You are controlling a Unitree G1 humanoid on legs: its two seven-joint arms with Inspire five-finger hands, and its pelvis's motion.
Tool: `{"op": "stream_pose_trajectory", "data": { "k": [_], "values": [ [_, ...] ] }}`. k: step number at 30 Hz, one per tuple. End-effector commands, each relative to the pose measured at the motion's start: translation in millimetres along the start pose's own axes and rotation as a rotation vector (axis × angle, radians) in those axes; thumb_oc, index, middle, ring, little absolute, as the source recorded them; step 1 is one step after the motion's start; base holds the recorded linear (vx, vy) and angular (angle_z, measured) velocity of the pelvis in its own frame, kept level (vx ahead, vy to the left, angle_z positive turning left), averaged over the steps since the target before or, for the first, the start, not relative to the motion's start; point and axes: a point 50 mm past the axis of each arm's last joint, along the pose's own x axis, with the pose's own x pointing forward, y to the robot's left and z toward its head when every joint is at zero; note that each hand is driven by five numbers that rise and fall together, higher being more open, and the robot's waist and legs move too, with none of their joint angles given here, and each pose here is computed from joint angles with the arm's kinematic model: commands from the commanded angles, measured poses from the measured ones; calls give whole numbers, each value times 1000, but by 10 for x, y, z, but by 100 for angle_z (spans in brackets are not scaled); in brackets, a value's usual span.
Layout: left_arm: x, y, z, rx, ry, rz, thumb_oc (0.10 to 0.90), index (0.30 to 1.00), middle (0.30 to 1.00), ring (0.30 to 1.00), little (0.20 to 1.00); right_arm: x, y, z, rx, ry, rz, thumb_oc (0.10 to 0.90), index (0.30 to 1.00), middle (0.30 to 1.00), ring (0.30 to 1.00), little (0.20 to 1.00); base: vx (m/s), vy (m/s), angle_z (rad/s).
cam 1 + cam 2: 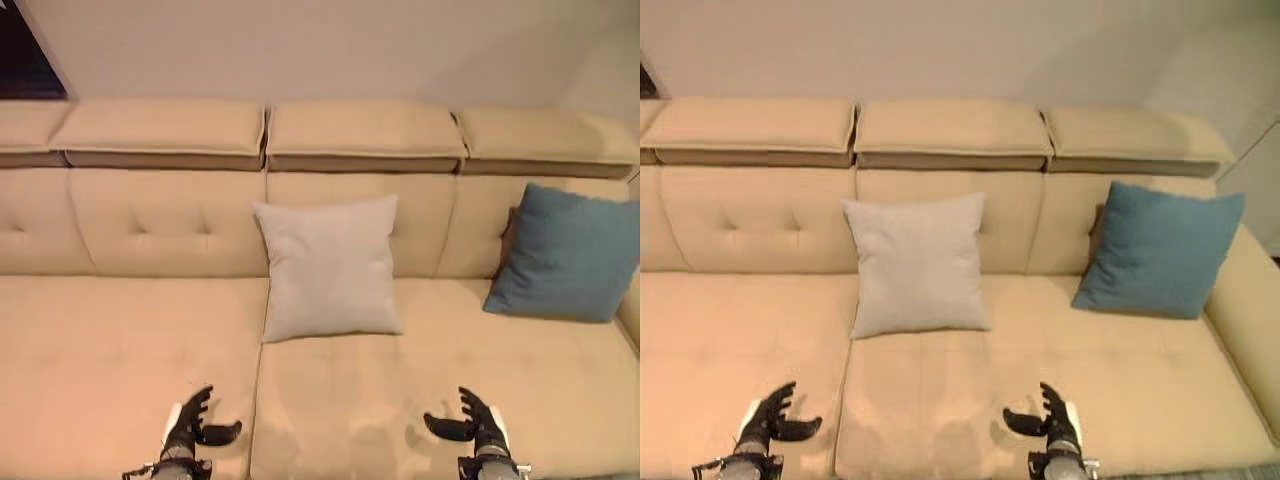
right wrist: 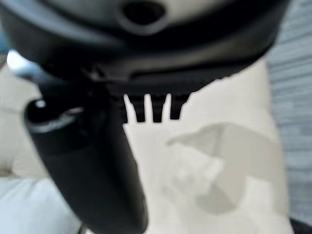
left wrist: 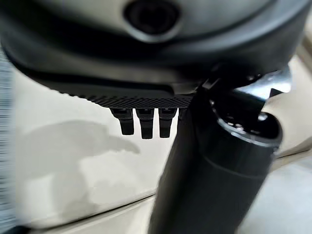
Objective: Pick up all the scattered cushions and arrange them neatly on the sofa.
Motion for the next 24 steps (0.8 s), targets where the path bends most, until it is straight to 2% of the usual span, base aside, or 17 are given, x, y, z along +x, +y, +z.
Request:
{"op": "stream_pose_trajectory", "data": {
  "k": [1, 9, 11, 16, 24],
  "values": [
    [66, 141, 88, 26, -36, 56, 800, 900, 900, 900, 900, 111, -133, 291, 35, -114, -37, 800, 900, 900, 900, 900, 32, 56, -1],
    [19, 59, -236, -3, 136, 78, 800, 900, 900, 900, 900, 119, -88, -28, -35, 61, -26, 800, 900, 900, 900, 900, 30, 66, -4],
    [36, 53, -210, -71, 143, 89, 800, 900, 900, 900, 900, 133, -92, -76, 12, 114, -44, 800, 900, 900, 900, 900, -34, 88, -22],
    [137, 145, 24, -73, 77, 125, 800, 900, 900, 900, 900, 187, -84, 13, 21, 113, -45, 800, 900, 900, 900, 900, -259, -35, -15],
    [196, 95, 212, -121, 27, 128, 800, 900, 900, 900, 900, 220, -83, 129, -33, 62, -36, 800, 900, 900, 900, 900, -213, -253, 61]
  ]
}}
